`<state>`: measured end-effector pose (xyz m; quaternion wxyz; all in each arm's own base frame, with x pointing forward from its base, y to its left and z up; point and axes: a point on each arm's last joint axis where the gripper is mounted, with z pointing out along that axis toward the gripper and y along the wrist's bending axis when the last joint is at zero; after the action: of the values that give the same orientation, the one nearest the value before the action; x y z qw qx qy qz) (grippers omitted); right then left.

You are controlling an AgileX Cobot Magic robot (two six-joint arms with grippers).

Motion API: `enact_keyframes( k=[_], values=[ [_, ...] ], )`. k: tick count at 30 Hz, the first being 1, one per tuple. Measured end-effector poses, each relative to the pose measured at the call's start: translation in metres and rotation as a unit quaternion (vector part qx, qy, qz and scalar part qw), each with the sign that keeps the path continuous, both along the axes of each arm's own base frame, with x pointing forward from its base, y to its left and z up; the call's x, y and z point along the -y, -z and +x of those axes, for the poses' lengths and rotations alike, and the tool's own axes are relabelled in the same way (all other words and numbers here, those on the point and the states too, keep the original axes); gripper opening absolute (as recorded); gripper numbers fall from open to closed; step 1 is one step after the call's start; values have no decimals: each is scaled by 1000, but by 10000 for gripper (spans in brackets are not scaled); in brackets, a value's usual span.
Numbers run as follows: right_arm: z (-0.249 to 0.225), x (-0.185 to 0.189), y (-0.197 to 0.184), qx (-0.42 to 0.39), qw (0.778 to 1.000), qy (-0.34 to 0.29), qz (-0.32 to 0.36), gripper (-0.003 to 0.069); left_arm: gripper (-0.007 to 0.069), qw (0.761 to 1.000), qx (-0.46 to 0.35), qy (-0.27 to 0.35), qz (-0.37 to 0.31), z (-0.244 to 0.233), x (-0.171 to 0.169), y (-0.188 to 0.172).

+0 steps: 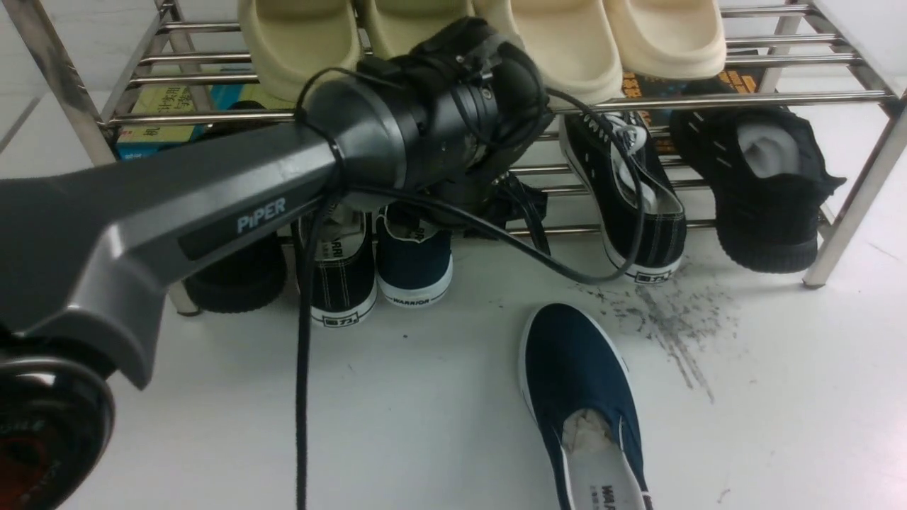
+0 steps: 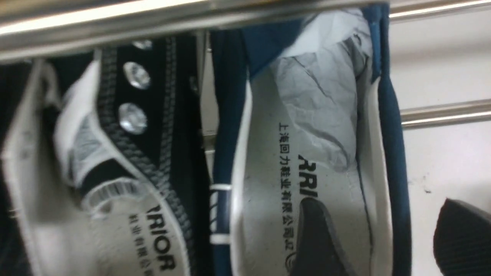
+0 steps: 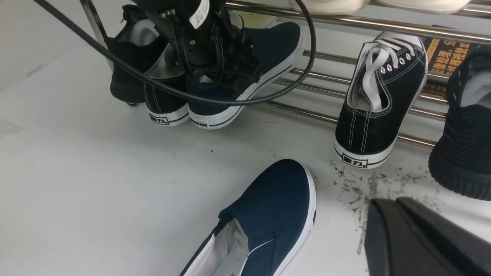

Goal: Take the shoes off the shelf with your hand on the white table.
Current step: 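Grasp a shoe standing on the lower shelf of the shoe rack with the left gripper, then set the held shoe down on the floor in front of the rack with the left gripper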

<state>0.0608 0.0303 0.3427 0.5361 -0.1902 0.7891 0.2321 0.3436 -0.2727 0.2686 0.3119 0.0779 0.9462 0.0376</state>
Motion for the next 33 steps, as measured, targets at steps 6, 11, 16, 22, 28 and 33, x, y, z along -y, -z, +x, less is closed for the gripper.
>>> enact_keyframes(
  k=[6, 11, 16, 22, 28, 33],
  values=[
    [0, 0, 0, 0, 1000, 2, -1, 29, 371, 1000, -4, 4, 24, 7, 4, 19],
    [0, 0, 0, 0, 1000, 2, -1, 34, 285, 1000, 1, -15, 23, 10, 5, 28],
    [0, 0, 0, 1, 1000, 3, -2, 39, 57, 1000, -4, -19, -3, 7, 7, 22],
    [0, 1, 0, 1, 1000, 4, -3, 40, 31, 998, -46, -21, -44, -16, 1, -10],
    [1, 0, 2, 0, 1000, 4, -6, 46, 31, 989, -133, 0, -70, -49, -4, -37],
    [1, 0, 3, -1, 1000, 5, -8, 56, 31, 982, -170, 17, -79, -64, -3, -45]
  ],
)
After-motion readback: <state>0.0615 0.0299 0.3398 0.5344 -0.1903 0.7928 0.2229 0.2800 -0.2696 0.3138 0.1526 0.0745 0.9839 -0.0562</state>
